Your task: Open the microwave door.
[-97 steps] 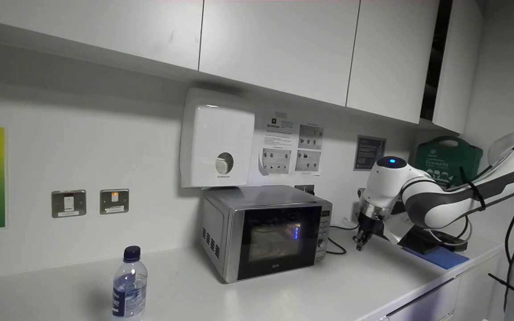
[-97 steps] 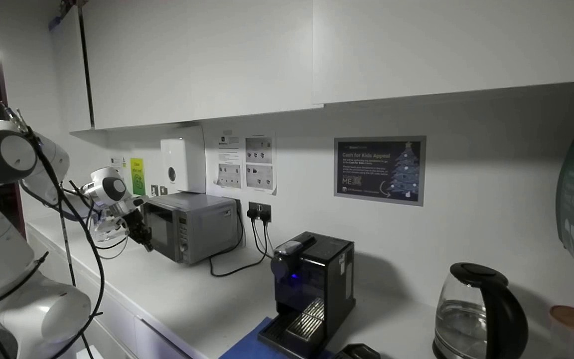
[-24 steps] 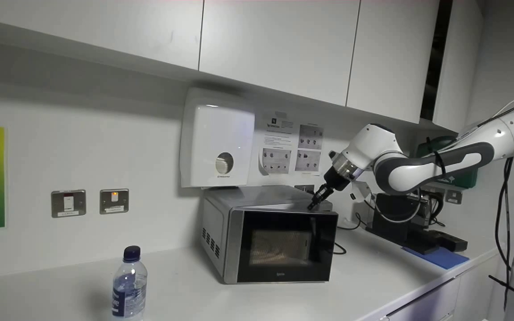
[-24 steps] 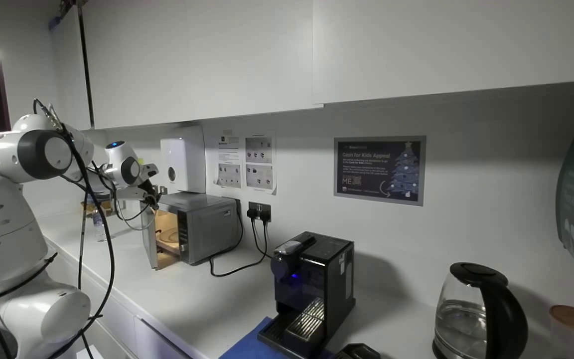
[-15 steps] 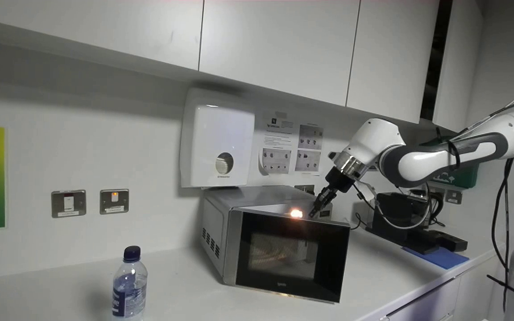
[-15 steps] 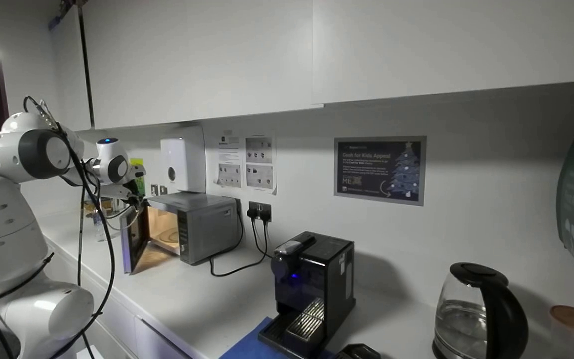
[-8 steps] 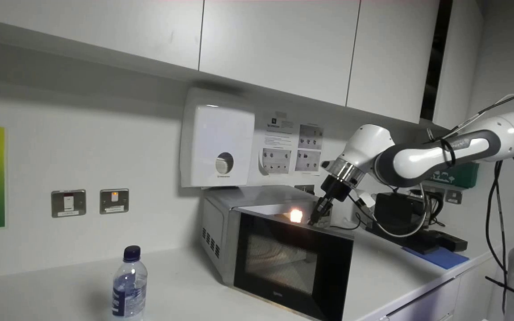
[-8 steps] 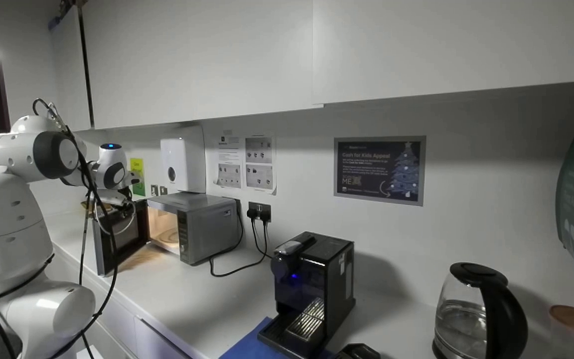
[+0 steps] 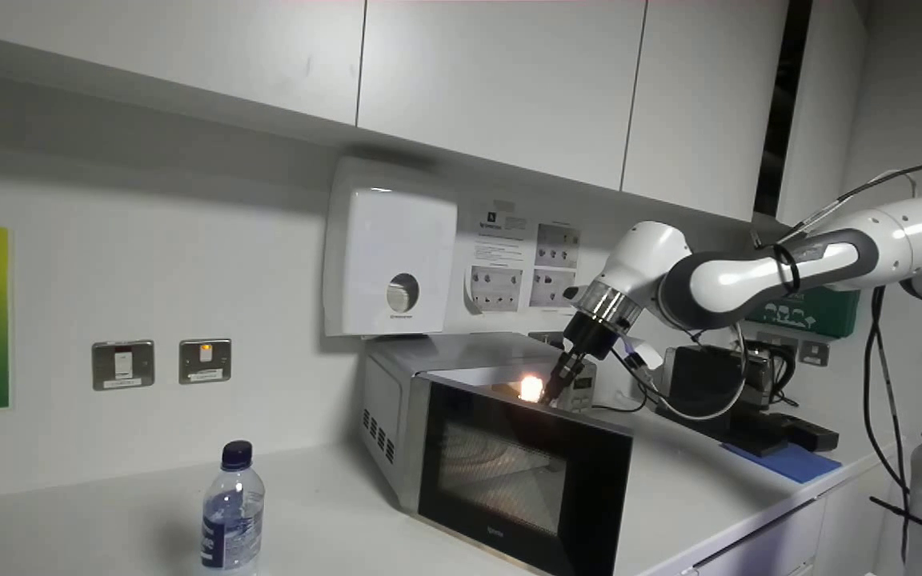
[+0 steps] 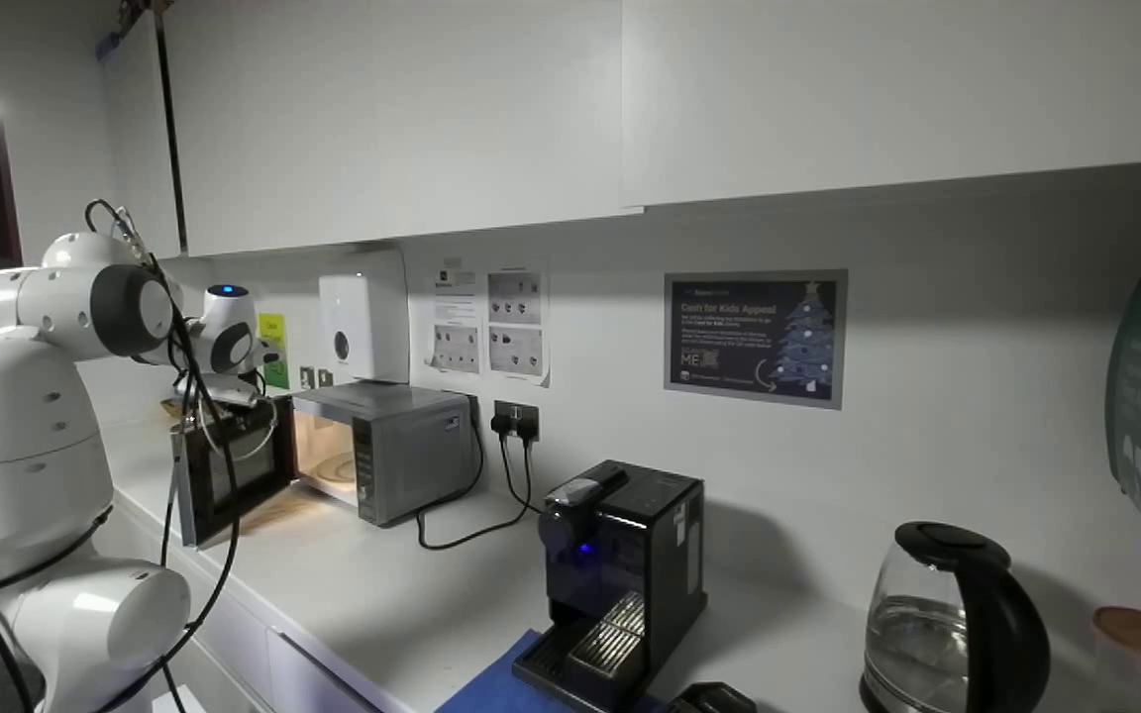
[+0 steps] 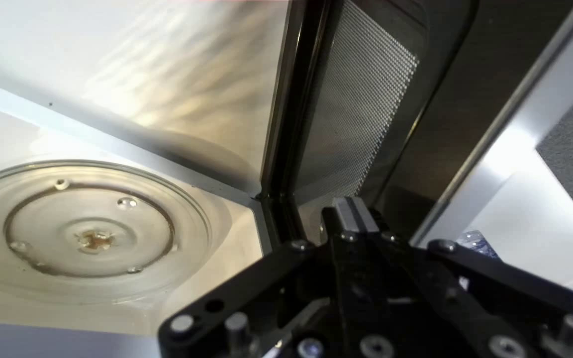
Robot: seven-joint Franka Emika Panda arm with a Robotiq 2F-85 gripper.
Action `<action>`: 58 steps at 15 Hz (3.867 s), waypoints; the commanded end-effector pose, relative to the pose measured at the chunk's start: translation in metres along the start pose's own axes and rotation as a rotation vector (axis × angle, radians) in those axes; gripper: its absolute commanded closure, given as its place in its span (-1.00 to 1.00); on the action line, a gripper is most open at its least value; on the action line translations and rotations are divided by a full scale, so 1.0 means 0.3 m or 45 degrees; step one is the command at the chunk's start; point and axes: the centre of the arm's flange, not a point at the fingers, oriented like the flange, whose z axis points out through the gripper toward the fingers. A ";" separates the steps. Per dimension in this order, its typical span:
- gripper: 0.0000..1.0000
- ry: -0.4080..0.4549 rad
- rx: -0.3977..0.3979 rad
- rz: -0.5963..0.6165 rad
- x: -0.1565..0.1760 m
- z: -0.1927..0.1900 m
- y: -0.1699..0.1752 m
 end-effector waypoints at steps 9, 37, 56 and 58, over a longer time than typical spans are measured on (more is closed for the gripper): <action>1.00 0.020 0.269 -0.219 0.099 0.071 -0.031; 1.00 0.008 0.405 -0.316 0.095 0.160 0.009; 1.00 -0.676 -0.662 0.185 -0.368 -0.287 -0.204; 1.00 -0.649 -0.710 0.246 -0.433 -0.337 -0.213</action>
